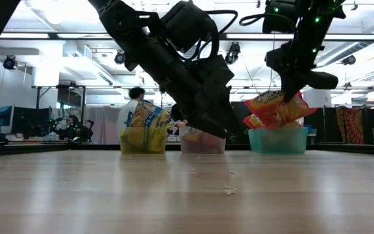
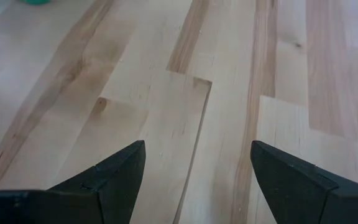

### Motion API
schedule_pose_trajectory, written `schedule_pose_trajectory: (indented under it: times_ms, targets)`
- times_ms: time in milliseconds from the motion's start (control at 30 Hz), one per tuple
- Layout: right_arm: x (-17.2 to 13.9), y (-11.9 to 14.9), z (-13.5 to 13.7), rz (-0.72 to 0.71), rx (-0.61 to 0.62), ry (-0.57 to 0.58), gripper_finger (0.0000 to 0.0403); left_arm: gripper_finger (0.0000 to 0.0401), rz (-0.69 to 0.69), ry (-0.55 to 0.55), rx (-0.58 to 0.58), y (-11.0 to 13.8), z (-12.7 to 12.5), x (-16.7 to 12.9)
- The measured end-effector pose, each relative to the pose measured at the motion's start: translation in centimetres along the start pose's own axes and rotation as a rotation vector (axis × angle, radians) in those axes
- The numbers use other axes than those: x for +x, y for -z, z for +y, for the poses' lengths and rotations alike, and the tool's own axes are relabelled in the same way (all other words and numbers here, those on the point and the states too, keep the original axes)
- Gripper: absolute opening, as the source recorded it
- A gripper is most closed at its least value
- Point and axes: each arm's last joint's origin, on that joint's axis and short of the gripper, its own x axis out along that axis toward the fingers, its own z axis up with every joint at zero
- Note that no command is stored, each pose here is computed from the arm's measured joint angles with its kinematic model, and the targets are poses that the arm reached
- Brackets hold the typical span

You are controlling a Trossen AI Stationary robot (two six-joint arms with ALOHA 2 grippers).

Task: Sort Maruchan noodles
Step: Put the orange noodle into the green bin

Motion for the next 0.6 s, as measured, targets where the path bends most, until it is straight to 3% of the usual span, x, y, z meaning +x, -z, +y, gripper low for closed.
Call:
schedule_pose_trajectory:
  times_ms: [367,600]
  targets:
    - [1.7,1.1,0.7,-0.013,-0.035,-0.099,0.0022,0.0275,-0.003,0.002,-0.008,0.0,0.0,0.0]
    - [2.2,0.9,-0.2,-0.059,-0.043,-0.058,0.0022,0.0275,-0.003,0.002,-0.008,0.0,0.0,0.0]
